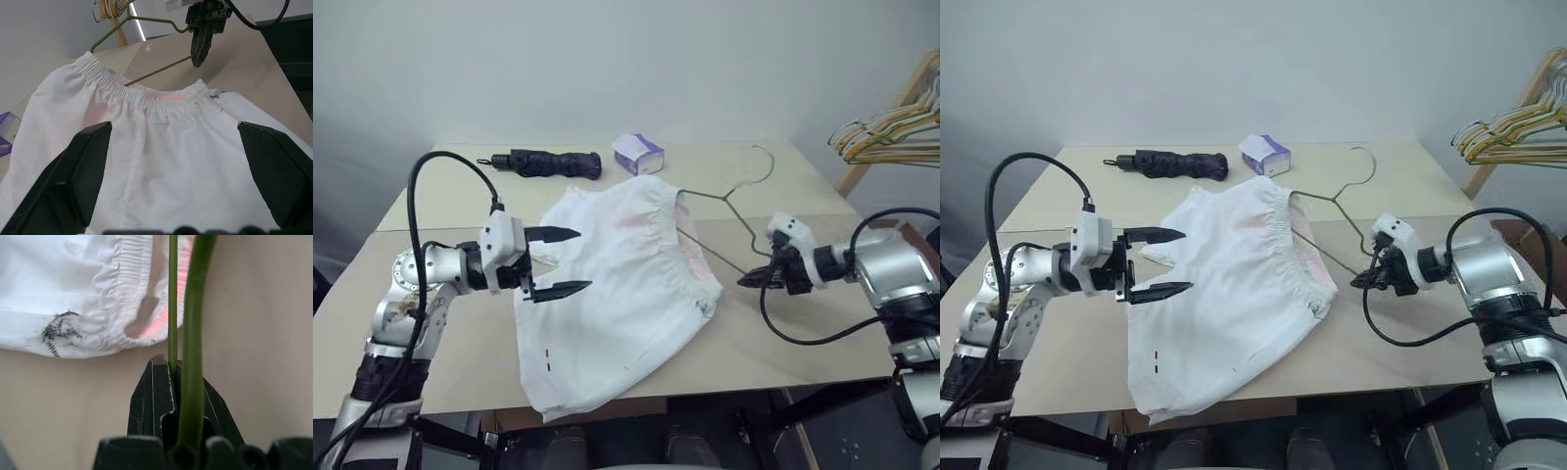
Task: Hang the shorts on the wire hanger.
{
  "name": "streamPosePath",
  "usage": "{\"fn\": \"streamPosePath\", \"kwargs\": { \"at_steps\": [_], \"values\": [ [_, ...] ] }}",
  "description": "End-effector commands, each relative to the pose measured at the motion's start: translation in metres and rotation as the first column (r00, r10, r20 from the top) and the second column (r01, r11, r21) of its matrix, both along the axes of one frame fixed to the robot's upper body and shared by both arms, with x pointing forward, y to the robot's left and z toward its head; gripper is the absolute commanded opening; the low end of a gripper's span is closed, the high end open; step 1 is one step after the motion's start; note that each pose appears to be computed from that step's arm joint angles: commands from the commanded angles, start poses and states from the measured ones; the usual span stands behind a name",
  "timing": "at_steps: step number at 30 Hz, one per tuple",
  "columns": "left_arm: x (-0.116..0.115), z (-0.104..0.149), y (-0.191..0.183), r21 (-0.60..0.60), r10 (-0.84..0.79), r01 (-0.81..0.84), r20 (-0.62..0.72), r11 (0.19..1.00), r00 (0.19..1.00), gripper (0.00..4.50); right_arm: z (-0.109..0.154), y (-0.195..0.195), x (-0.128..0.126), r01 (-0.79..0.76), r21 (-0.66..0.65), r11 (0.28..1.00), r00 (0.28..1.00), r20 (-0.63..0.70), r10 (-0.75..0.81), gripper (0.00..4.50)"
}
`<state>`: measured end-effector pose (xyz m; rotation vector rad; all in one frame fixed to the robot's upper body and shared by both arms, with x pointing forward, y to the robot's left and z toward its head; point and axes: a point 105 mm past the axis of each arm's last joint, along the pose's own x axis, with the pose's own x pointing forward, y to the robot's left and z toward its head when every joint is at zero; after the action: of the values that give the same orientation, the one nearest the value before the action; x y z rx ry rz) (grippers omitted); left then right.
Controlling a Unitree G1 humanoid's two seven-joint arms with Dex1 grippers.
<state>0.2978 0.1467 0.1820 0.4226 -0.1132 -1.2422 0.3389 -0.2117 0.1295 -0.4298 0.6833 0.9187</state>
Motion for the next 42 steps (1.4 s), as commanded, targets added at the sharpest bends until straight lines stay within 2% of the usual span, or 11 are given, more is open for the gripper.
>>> {"fn": "streamPosePath", "kwargs": {
  "at_steps": [1, 7, 11, 15, 19, 28, 31, 42],
  "values": [
    [0.011, 0.018, 0.004, 0.017, 0.002, -0.004, 0.094, 1.000, 0.996, 4.46, 0.042, 0.029, -0.001, -0.113, -0.080, 0.990, 0.958, 0.257, 0.130, 0.00],
    [0.031, 0.061, 0.026, 0.068, 0.025, -0.042, 0.236, 0.997, 0.971, 4.46, 0.048, 0.061, -0.020, -0.228, -0.182, 0.957, 0.906, 0.321, 0.276, 0.00],
    [0.038, 0.084, 0.029, 0.150, -0.035, -0.012, 0.311, 0.989, 0.950, 4.46, 0.046, 0.072, -0.025, -0.256, -0.246, 0.935, 0.893, 0.310, 0.326, 0.00],
    [0.045, 0.069, 0.021, 0.314, -0.155, 0.055, 0.300, 0.948, 0.941, 4.46, 0.044, 0.081, -0.031, -0.319, -0.299, 0.899, 0.872, 0.279, 0.402, 0.00],
    [0.047, 0.045, 0.014, 0.429, -0.271, 0.165, 0.199, 0.888, 0.942, 4.46, 0.046, 0.085, -0.035, -0.353, -0.313, 0.882, 0.859, 0.264, 0.438, 0.00],
    [0.058, 0.019, 0.002, 0.510, -0.329, 0.215, 0.145, 0.833, 0.933, 4.46, 0.049, 0.086, -0.037, -0.356, -0.298, 0.885, 0.866, 0.252, 0.433, 0.00],
    [0.059, 0.013, 0.002, 0.523, -0.339, 0.228, 0.127, 0.822, 0.932, 3.90, 0.051, 0.086, -0.038, -0.356, -0.285, 0.890, 0.869, 0.249, 0.427, 0.00],
    [0.060, 0.015, -0.001, 0.496, -0.347, 0.238, 0.138, 0.835, 0.928, 0.26, 0.055, 0.086, -0.041, -0.355, -0.250, 0.901, 0.879, 0.239, 0.413, 0.00]
  ]
}}
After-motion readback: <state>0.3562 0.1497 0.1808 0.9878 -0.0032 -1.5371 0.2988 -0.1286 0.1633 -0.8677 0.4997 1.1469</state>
